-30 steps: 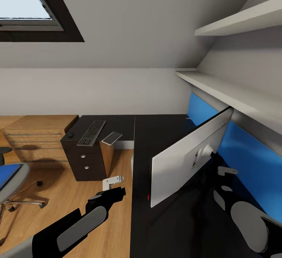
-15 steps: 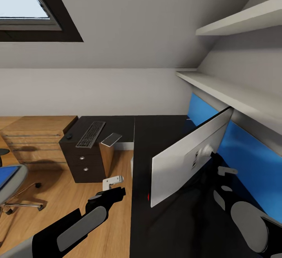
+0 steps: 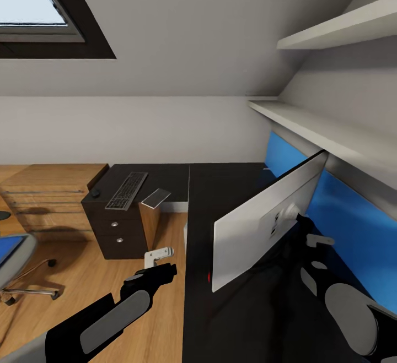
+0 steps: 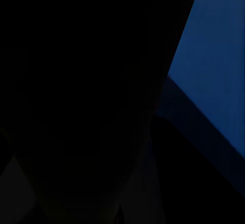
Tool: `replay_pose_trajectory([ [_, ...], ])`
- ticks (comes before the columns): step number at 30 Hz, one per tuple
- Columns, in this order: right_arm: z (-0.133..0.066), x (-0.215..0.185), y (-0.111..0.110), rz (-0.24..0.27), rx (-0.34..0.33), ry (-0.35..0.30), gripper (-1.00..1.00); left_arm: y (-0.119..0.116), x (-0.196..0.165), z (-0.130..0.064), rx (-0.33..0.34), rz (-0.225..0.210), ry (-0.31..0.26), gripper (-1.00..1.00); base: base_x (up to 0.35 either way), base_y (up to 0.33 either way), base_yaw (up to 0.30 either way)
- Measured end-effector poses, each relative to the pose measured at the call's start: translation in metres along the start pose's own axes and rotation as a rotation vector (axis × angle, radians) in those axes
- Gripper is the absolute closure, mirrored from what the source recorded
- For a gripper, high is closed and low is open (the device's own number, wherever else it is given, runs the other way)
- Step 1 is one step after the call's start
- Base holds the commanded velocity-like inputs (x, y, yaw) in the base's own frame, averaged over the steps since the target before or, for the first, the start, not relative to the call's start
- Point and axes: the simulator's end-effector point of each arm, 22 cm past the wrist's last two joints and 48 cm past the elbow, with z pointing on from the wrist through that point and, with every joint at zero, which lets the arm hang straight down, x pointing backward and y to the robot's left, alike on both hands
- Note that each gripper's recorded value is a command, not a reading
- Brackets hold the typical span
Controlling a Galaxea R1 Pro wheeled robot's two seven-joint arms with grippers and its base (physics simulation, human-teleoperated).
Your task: In the bedroom, organize the workspace by keeping the computer under the desk, ensuring the monitor is on the desk, placing the keyboard on the desk next to the monitor, placing the mouse on the desk next to the keyboard, moving the folder from the swivel chair onto the desk next to the mouse, stacking the notebook on top of the folder with the pen on top of the notebook, and positioning the swivel chair next to the desk.
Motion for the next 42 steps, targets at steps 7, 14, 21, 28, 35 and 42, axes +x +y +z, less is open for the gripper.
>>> replay_pose_trajectory([
  [7, 0.000, -0.002, 0.000, 0.001, 0.000, -0.003, -1.00, 0.000, 0.000, 0.000, 0.000, 0.000, 0.000, -1.00, 0.000, 0.000, 0.000],
  [14, 0.000, -0.002, 0.000, 0.002, 0.001, -0.003, -1.00, 0.000, 0.000, 0.000, 0.000, 0.000, -0.001, -1.00, 0.000, 0.000, 0.000],
  [21, 0.001, -0.001, 0.000, 0.001, 0.000, -0.002, -1.00, 0.000, 0.000, 0.000, 0.000, 0.000, 0.000, -1.00, -0.257, 0.013, 0.000],
  [28, 0.000, -0.001, 0.005, 0.000, -0.008, -0.002, -1.00, 0.000, 0.000, 0.000, -0.001, -0.001, 0.000, -1.00, -0.335, 0.116, 0.000],
  [35, -0.003, -0.001, 0.017, 0.007, -0.021, -0.003, -1.00, 0.011, 0.003, 0.008, -0.031, -0.002, 0.010, -1.00, -0.336, 0.133, 0.000],
  [42, -0.004, -0.030, 0.038, 0.034, -0.034, -0.073, -1.00, 0.078, 0.011, 0.047, -0.207, -0.064, 0.061, -1.00, -0.329, 0.159, -0.009],
])
